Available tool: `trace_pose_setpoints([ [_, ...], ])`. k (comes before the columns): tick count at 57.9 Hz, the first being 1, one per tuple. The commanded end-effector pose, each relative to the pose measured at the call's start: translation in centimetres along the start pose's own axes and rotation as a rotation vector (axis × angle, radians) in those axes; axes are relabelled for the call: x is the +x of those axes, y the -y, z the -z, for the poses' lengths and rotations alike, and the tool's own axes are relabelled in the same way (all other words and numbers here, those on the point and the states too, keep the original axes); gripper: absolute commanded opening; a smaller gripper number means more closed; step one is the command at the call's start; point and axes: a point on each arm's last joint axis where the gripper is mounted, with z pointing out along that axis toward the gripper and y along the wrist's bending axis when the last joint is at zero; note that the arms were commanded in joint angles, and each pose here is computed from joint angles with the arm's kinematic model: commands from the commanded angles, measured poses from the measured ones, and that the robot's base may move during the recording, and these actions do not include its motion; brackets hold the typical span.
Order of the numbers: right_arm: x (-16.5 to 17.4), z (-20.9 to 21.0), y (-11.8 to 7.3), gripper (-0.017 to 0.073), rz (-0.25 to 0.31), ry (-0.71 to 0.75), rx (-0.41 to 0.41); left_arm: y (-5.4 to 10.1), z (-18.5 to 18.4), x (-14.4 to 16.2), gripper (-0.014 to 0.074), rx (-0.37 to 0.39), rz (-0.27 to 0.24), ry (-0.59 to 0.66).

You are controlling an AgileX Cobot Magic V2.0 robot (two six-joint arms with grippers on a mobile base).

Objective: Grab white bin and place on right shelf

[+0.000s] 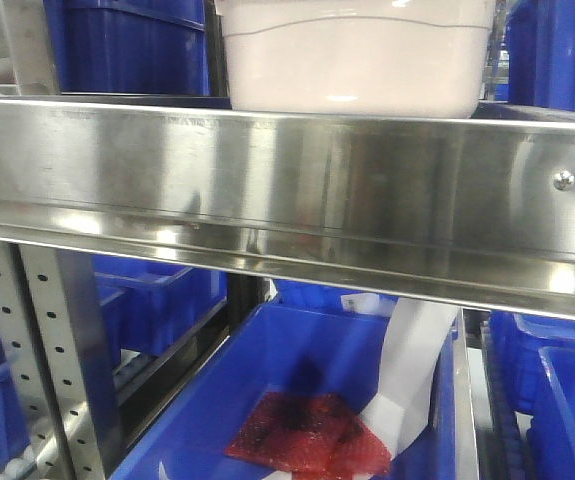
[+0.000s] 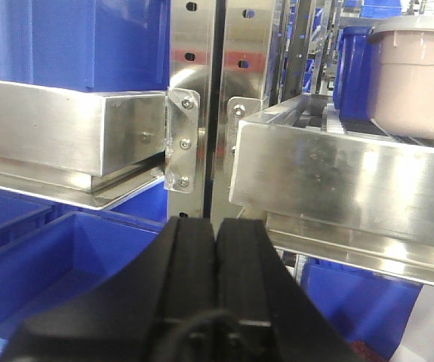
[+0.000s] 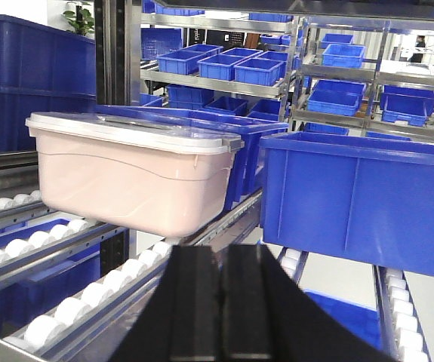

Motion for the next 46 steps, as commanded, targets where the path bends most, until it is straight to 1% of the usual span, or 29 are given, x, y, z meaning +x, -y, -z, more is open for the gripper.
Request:
trace_pose_setpoints([
  [1, -1.33, 0.04, 0.29, 0.0069, -0.015, 0.086, 0.03, -0.04, 0.08, -0.56, -0.0117, -0.002, 0.009, 0.091],
  [46, -1.33, 0.04, 0.29, 0.0069, -0.015, 0.086, 0.03, -0.04, 0.08, -0.56, -0.0117, -0.002, 0.009, 0.091],
])
